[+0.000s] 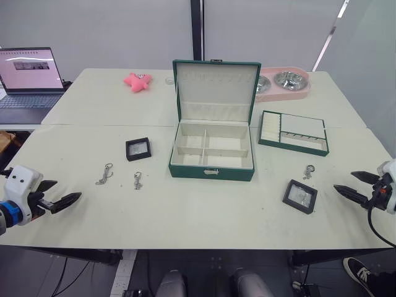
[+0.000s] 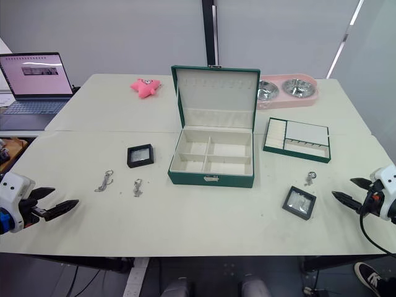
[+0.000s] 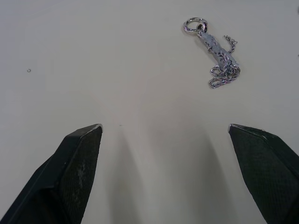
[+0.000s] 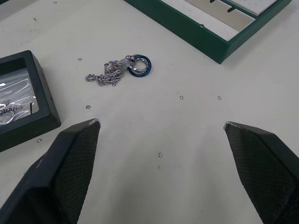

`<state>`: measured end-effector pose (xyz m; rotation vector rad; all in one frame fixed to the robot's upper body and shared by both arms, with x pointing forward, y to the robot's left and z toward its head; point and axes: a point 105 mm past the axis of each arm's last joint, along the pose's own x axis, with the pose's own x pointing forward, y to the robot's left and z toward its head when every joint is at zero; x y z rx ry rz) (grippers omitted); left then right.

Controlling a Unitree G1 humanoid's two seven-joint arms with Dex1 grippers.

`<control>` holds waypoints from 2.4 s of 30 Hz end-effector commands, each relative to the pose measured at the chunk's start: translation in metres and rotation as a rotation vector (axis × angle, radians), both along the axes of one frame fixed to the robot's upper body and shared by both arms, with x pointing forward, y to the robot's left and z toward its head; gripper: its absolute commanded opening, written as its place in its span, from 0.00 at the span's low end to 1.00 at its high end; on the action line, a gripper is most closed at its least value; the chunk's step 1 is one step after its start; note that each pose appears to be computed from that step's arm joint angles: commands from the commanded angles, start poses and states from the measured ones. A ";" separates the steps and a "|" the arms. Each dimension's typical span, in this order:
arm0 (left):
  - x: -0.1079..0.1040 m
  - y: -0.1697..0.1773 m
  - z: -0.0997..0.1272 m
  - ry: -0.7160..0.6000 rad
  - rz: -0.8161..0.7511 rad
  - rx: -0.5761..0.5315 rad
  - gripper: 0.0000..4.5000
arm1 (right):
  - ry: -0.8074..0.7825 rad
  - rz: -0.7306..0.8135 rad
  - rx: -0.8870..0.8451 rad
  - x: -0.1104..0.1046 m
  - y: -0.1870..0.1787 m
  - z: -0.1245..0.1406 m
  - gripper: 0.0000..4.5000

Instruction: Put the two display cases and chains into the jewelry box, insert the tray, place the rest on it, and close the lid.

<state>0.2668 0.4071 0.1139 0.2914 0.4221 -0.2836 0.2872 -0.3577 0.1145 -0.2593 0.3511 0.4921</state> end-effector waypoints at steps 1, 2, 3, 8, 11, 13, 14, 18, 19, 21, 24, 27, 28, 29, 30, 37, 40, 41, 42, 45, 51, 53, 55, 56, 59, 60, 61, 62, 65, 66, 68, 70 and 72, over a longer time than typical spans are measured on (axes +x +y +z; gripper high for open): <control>0.001 0.005 0.014 -0.047 0.022 0.013 0.99 | -0.030 0.005 -0.014 0.002 -0.001 0.008 1.00; 0.002 0.005 0.014 -0.047 0.024 0.015 0.99 | -0.030 0.005 -0.015 0.002 -0.001 0.008 1.00; 0.002 0.004 0.014 -0.047 0.025 0.016 0.99 | -0.029 0.005 -0.016 0.002 -0.001 0.008 1.00; 0.004 0.005 0.014 -0.069 0.037 0.029 0.99 | -0.029 -0.005 -0.020 0.002 -0.004 0.008 1.00; 0.004 0.005 0.014 -0.074 0.041 0.028 0.99 | -0.035 -0.007 -0.019 0.003 -0.004 0.009 1.00; 0.003 0.005 0.014 -0.075 0.043 0.024 0.99 | -0.039 -0.011 -0.018 0.004 -0.004 0.009 1.00; 0.003 0.005 0.014 -0.075 0.044 0.022 0.99 | -0.039 -0.012 -0.018 0.004 -0.004 0.008 1.00; 0.003 0.005 0.014 -0.075 0.049 0.019 0.99 | -0.039 -0.014 -0.016 0.003 -0.003 0.008 1.00; 0.003 0.006 0.014 -0.074 0.050 0.020 0.99 | -0.040 -0.014 -0.016 0.004 -0.003 0.008 1.00; 0.002 0.006 0.014 -0.073 0.051 0.022 0.99 | -0.042 -0.014 -0.016 0.004 -0.002 0.008 1.00; 0.002 0.007 0.014 -0.072 0.057 0.026 0.99 | -0.044 -0.014 -0.017 0.005 -0.002 0.008 1.00; 0.002 0.007 0.013 -0.070 0.060 0.027 0.99 | -0.044 -0.015 -0.018 0.005 -0.002 0.008 1.00; 0.002 0.007 0.013 -0.069 0.061 0.028 0.99 | -0.044 -0.015 -0.018 0.005 -0.002 0.008 1.00; 0.002 0.007 0.013 -0.069 0.061 0.028 0.99 | -0.044 -0.016 -0.018 0.005 -0.002 0.008 1.00; 0.002 0.007 0.013 -0.069 0.061 0.028 0.99 | -0.045 -0.016 -0.018 0.005 -0.002 0.008 1.00; 0.008 0.002 0.016 -0.101 0.064 0.025 0.99 | -0.072 -0.012 -0.003 0.007 0.003 0.010 1.00; 0.018 -0.011 0.023 -0.131 0.039 -0.011 0.99 | -0.149 -0.002 0.051 0.015 0.018 0.025 1.00; 0.021 -0.016 0.025 -0.144 0.032 -0.023 0.99 | -0.162 0.001 0.072 0.017 0.022 0.028 1.00; 0.027 -0.024 0.029 -0.164 0.020 -0.045 0.99 | -0.181 0.011 0.099 0.019 0.029 0.033 1.00; 0.043 -0.050 0.042 -0.225 -0.019 -0.086 0.99 | -0.238 0.050 0.160 0.027 0.055 0.047 1.00; 0.077 -0.108 0.057 -0.302 -0.098 -0.096 0.87 | -0.320 0.059 0.206 0.052 0.110 0.061 0.96; 0.086 -0.129 0.050 -0.286 -0.134 -0.102 0.74 | -0.306 0.053 0.197 0.061 0.124 0.055 0.86; 0.095 -0.147 0.047 -0.282 -0.158 -0.117 0.60 | -0.294 0.060 0.194 0.068 0.138 0.051 0.71; 0.098 -0.158 0.044 -0.275 -0.186 -0.114 0.53 | -0.282 0.073 0.183 0.071 0.147 0.048 0.63; 0.103 -0.185 0.037 -0.251 -0.252 -0.104 0.31 | -0.251 0.111 0.127 0.075 0.164 0.039 0.44; 0.105 -0.191 0.034 -0.245 -0.264 -0.098 0.24 | -0.243 0.117 0.120 0.076 0.167 0.037 0.38; 0.106 -0.196 0.032 -0.241 -0.274 -0.094 0.17 | -0.235 0.125 0.114 0.076 0.170 0.035 0.33; 0.107 -0.200 0.031 -0.237 -0.281 -0.096 0.11 | -0.229 0.137 0.111 0.076 0.174 0.034 0.28; 0.108 -0.210 0.026 -0.225 -0.306 -0.104 0.00 | -0.208 0.179 0.109 0.074 0.188 0.028 0.13; 0.107 -0.213 0.024 -0.220 -0.315 -0.106 0.00 | -0.203 0.194 0.112 0.073 0.193 0.026 0.08; 0.107 -0.217 0.023 -0.214 -0.327 -0.110 0.00 | -0.196 0.215 0.123 0.070 0.201 0.025 0.01; 0.106 -0.220 0.020 -0.206 -0.335 -0.112 0.00 | -0.188 0.223 0.132 0.070 0.208 0.022 0.01; 0.104 -0.222 0.016 -0.191 -0.346 -0.119 0.00 | -0.185 0.229 0.139 0.071 0.215 0.021 0.01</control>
